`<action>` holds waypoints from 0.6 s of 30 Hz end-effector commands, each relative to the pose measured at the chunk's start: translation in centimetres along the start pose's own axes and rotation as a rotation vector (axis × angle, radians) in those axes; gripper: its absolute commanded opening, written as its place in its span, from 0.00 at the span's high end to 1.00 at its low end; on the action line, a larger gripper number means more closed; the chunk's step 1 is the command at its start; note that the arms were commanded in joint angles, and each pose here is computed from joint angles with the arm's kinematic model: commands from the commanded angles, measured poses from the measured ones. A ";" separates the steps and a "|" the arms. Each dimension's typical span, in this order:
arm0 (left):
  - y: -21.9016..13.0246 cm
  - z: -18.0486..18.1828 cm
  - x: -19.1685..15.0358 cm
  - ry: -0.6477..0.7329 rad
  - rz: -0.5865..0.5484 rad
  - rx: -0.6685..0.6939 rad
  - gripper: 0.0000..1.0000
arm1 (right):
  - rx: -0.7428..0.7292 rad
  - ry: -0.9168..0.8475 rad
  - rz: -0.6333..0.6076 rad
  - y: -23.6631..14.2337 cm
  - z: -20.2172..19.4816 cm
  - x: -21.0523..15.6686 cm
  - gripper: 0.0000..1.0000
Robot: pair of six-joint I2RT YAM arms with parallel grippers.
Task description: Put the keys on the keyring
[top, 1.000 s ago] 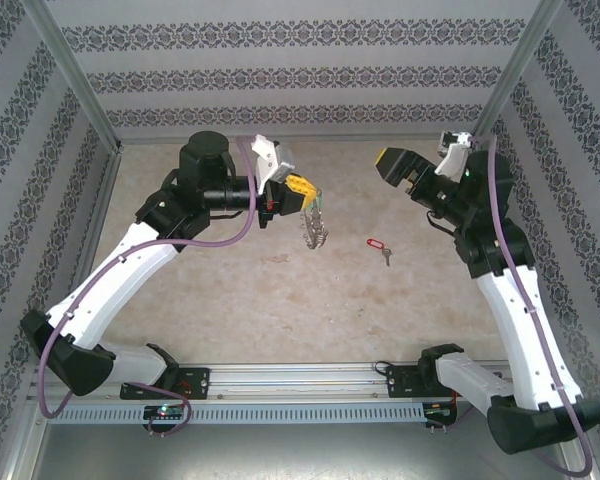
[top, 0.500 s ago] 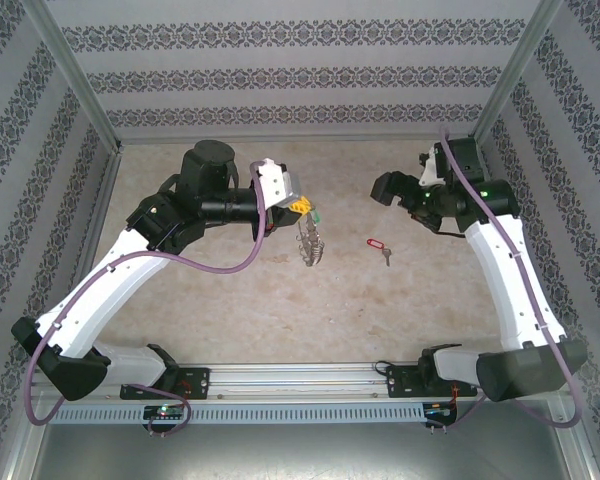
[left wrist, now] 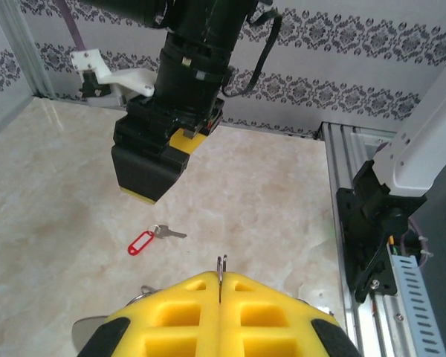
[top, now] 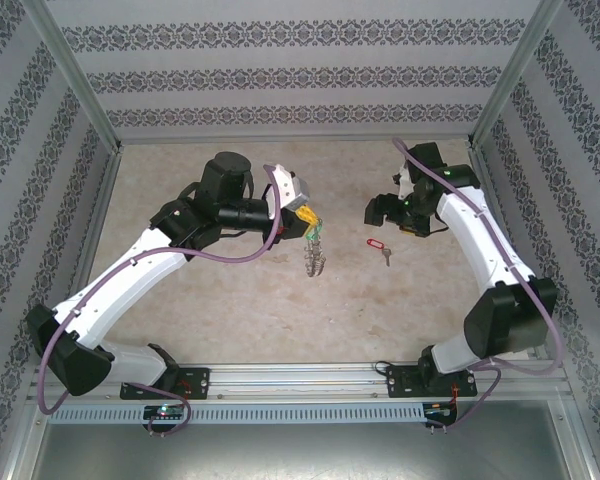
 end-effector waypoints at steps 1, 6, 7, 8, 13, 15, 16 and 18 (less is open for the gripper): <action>-0.1 -0.9 2.5 0.006 -0.106 -0.043 1.00 | -0.041 -0.014 0.078 2.0 -1.7 -0.4 0.18; 0.2 -0.7 2.5 -0.026 -0.134 -0.046 1.00 | -0.054 0.038 0.128 4.7 -3.5 -0.2 0.25; 0.3 -0.6 2.4 -0.034 -0.136 -0.047 1.00 | -0.059 0.043 0.139 5.3 -3.8 -0.1 0.26; 0.3 -0.7 2.4 -0.037 -0.137 -0.050 1.00 | -0.064 0.045 0.150 5.8 -4.1 -0.1 0.28; 0.4 -0.6 2.0 -0.040 -0.134 -0.044 1.00 | -0.070 0.093 0.191 8.6 -5.3 0.6 0.32; 0.3 -0.6 1.9 -0.041 -0.135 -0.042 1.00 | -0.071 0.110 0.204 9.9 -5.6 1.0 0.33; 0.3 -0.5 1.9 -0.041 -0.137 -0.038 1.00 | -0.073 0.117 0.210 10.4 -5.7 1.2 0.34; 0.2 -0.4 1.8 -0.047 -0.139 -0.033 1.00 | -0.080 0.138 0.224 11.6 -6.1 1.5 0.36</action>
Point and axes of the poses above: each hand's point on the last joint's axis, 136 mm out from that joint toward the fingers, its own y axis out along the fingers, its own z axis along the line the jaws close on, x = y × z, the point moved 2 cm from there along -y, back along the fingers, and after that the axes turned 4 degrees about -y, right-handed, at the moved point
